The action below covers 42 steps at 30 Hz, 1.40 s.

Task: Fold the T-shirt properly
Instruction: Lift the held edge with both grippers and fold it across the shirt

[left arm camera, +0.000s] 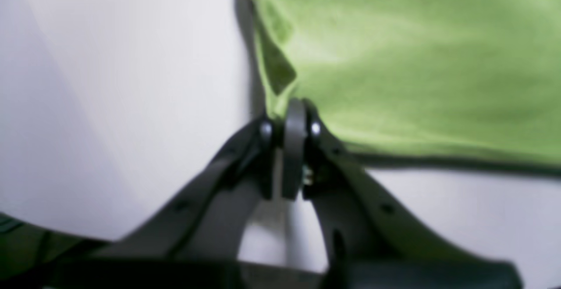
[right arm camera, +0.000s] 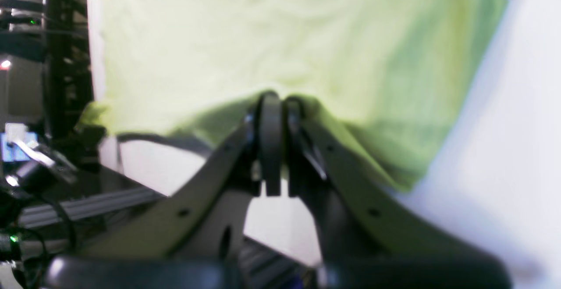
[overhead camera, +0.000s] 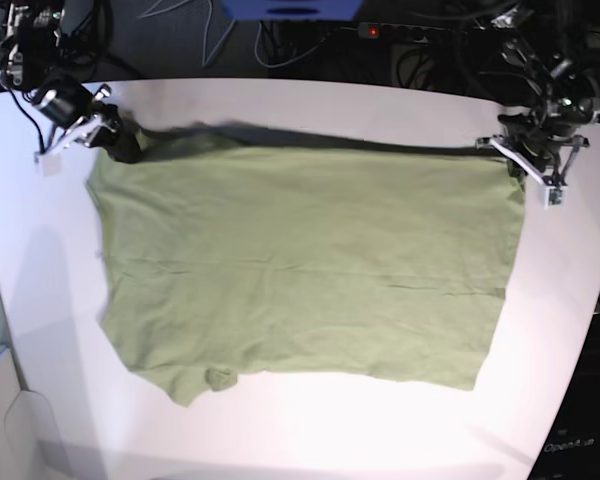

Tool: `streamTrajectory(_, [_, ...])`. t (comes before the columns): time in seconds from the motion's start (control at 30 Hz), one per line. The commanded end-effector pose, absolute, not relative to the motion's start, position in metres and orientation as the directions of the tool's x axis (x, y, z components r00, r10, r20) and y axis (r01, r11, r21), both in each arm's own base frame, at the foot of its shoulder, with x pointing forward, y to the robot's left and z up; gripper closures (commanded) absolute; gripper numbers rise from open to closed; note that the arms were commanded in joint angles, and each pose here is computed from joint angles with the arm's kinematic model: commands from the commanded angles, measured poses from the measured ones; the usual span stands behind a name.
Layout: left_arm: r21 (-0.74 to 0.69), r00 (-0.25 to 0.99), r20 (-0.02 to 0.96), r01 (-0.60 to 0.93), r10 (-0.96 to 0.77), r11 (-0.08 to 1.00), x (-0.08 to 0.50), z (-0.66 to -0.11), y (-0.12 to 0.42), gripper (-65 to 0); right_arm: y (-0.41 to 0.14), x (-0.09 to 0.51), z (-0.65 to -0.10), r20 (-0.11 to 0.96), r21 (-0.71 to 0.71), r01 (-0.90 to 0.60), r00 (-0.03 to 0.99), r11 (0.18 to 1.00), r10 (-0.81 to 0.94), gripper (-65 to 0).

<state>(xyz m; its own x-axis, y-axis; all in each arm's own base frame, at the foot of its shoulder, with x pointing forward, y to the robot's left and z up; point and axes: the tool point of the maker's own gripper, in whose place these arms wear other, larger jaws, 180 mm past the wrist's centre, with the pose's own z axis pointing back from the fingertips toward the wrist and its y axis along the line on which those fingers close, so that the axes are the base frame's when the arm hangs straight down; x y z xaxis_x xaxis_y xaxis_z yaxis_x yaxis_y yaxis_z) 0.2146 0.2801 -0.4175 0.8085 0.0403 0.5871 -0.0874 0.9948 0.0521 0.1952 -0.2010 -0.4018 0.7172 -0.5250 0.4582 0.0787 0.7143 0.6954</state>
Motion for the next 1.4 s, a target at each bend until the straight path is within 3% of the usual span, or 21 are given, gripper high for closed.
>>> streamTrajectory(0.0, [0.077,0.788,0.615,-0.095,0.027,0.992,0.224,-0.408,0.286,-2.3,-0.208,0.21,-0.388,0.487,0.704,0.068,0.679,0.707,-0.55,-0.3])
streamTrajectory(0.43, [0.262,0.862,0.503,-0.088,-0.058,0.961,0.24,-0.408,0.288,-2.2,-0.214,0.264,-0.37,0.48,0.716,0.102,0.647,0.691,-0.593,-0.3])
streamTrajectory(0.8, [0.324,0.885,0.461,-0.098,-0.066,0.941,0.25,-0.395,0.297,-2.2,-0.216,0.289,-0.379,0.561,0.541,0.08,0.707,0.837,-0.431,-0.3])
streamTrajectory(1.07, [0.342,0.849,0.524,-0.135,-0.07,0.93,0.272,-0.366,0.299,-2.2,-0.226,0.311,-0.37,0.623,0.453,0.071,0.688,0.889,-0.372,-0.3])
streamTrajectory(1.37, [0.321,0.823,0.564,-0.145,-0.066,0.936,0.292,-0.356,0.295,-2.2,-0.229,0.341,-0.344,0.678,0.448,0.038,0.637,0.893,-0.367,-0.3])
